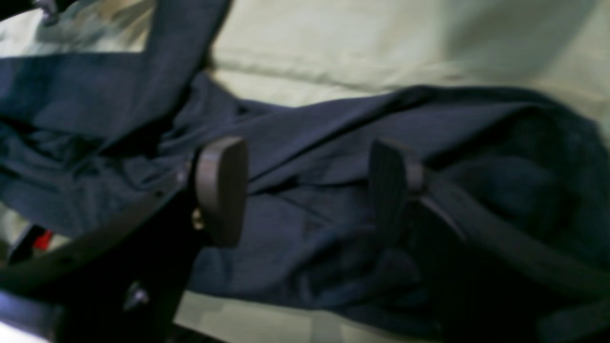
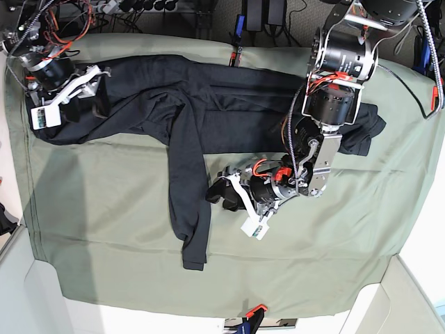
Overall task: Fold the T-shirt properly
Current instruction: 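Grasp the hanging sleeve with the left gripper and lift it onto the folded body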
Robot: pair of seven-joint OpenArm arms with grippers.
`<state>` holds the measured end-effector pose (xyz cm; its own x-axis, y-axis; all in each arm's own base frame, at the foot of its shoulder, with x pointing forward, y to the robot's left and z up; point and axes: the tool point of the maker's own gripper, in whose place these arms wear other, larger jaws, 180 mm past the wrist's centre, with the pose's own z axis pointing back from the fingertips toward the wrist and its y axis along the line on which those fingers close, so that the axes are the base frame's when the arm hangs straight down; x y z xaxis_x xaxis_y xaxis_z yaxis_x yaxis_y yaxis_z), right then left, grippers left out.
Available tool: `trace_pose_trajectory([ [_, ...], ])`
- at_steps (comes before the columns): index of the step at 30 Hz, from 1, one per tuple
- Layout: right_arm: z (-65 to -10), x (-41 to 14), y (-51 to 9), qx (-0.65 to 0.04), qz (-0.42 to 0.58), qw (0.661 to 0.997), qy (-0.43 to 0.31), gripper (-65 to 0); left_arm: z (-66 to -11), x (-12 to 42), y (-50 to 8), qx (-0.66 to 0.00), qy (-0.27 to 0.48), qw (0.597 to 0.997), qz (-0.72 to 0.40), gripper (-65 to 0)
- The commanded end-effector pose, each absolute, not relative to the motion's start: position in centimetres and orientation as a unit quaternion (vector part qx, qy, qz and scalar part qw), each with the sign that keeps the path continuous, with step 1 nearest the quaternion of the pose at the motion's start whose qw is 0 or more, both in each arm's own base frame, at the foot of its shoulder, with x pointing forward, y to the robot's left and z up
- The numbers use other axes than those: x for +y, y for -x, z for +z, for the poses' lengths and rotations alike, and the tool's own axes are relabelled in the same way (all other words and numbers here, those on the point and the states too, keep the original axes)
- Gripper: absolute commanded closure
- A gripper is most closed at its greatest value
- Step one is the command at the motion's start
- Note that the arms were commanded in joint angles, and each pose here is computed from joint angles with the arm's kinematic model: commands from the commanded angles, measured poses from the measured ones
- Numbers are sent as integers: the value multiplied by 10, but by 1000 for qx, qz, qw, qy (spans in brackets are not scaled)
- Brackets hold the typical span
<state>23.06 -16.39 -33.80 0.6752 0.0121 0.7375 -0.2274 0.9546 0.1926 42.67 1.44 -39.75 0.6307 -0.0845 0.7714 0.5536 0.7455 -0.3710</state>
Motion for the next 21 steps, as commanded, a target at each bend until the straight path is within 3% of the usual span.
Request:
trace_pose_trajectory([
  [1, -326, -166, -235, -417, 68, 896, -137, -399, -380, 5, -439, -408, 312, 838, -186, -389],
  [14, -330, -168, -229, -405, 64, 901, -140, -399, -376, -51, -434, -414, 318, 827, -207, -370],
  [15, -331, -168, -227, -404, 64, 902, -140, -399, -376, -51, -434, -417, 315, 827, -209, -314],
  [18, -332, -168, -226, -402, 63, 902, -141, -399, -380, -47, -435, -421, 291, 828, -230, -44],
  [19, -332, -168, -226, -402, 63, 902, -141, -399, -380, -46, -436, -425, 285, 827, -235, 0],
  [21, -332, -168, -226, -402, 63, 902, -141, -399, -377, -44, -439, -433, 280, 823, -237, 0],
])
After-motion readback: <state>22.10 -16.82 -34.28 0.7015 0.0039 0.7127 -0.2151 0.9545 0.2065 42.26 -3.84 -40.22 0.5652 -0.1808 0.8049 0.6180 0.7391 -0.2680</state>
